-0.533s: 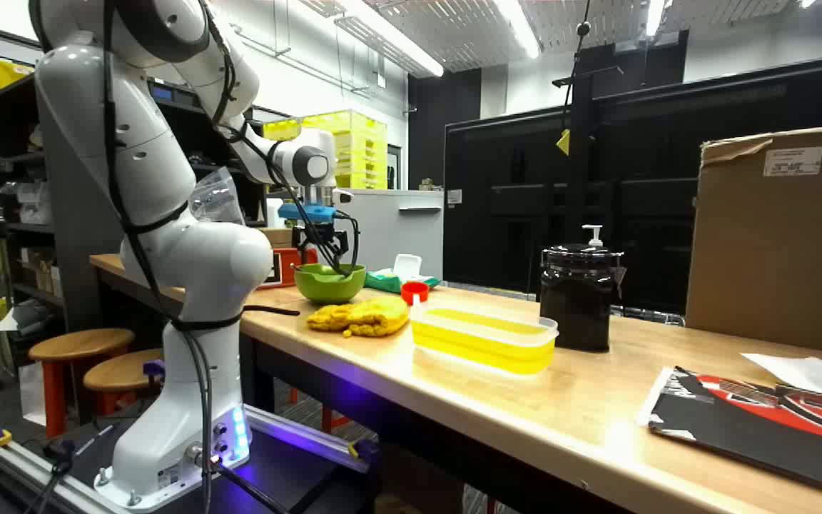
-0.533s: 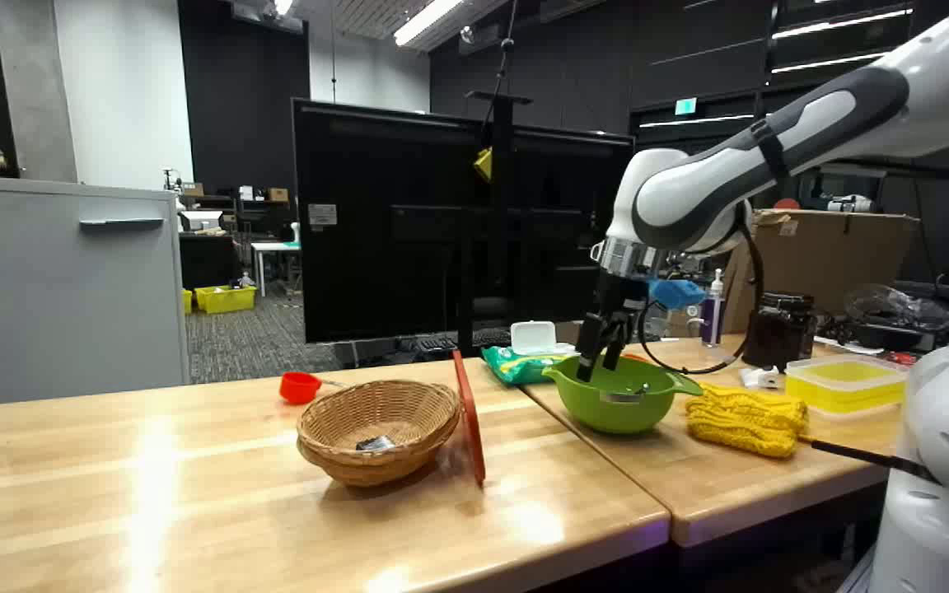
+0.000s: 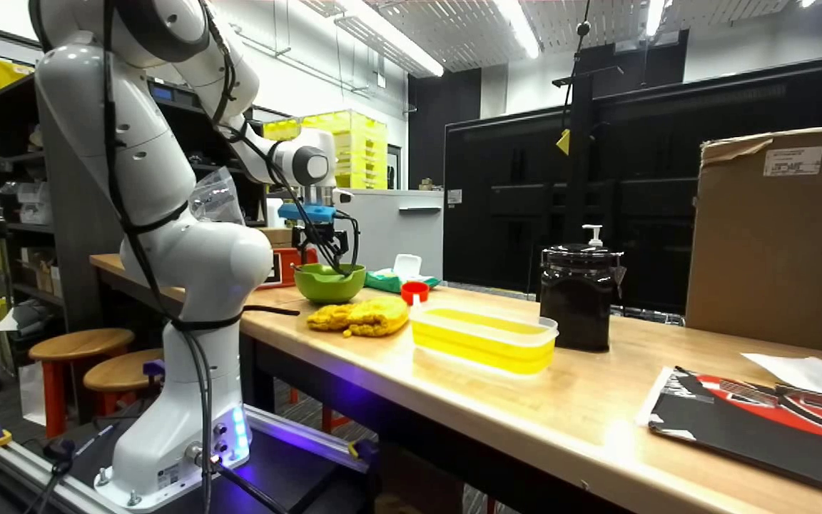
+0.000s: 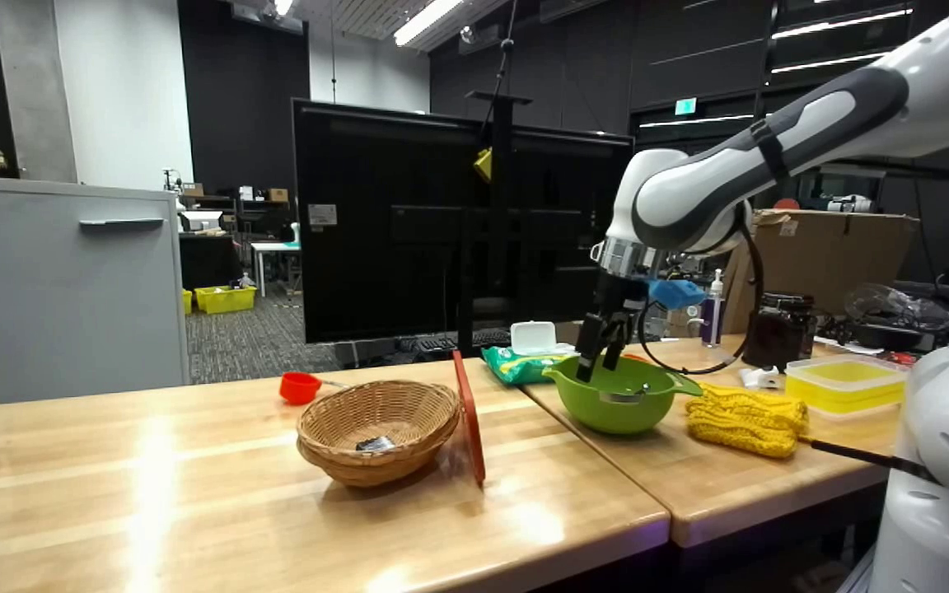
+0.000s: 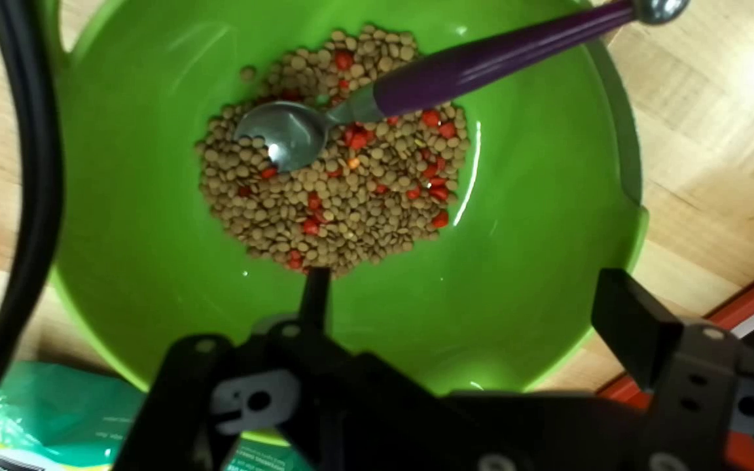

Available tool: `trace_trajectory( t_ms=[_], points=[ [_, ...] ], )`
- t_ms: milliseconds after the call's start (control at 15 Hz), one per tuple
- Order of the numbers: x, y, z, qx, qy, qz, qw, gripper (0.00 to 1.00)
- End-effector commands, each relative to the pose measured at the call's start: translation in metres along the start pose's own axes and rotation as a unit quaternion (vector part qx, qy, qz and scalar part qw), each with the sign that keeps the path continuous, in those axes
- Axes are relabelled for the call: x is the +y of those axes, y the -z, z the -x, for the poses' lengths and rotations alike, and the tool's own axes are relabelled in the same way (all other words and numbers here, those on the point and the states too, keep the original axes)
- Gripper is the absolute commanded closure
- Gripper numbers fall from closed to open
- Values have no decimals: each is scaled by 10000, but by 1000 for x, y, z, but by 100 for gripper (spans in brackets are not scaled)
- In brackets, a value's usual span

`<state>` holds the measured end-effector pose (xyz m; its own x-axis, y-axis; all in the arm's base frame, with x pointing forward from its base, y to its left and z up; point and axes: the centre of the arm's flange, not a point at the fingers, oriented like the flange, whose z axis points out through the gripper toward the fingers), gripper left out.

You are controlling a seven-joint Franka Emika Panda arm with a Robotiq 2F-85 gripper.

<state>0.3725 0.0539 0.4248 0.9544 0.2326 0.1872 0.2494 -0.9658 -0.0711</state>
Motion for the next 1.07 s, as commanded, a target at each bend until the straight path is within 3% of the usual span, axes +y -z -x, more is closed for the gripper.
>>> trace_trajectory(
  t_ms=[0, 600, 1000],
  points=[
    [0, 0, 0, 0, 0, 0, 10000, 0],
    [0, 0, 0, 0, 0, 0, 10000, 0],
    [2, 16, -15, -138, 53, 231, 9996, 0]
  ],
)
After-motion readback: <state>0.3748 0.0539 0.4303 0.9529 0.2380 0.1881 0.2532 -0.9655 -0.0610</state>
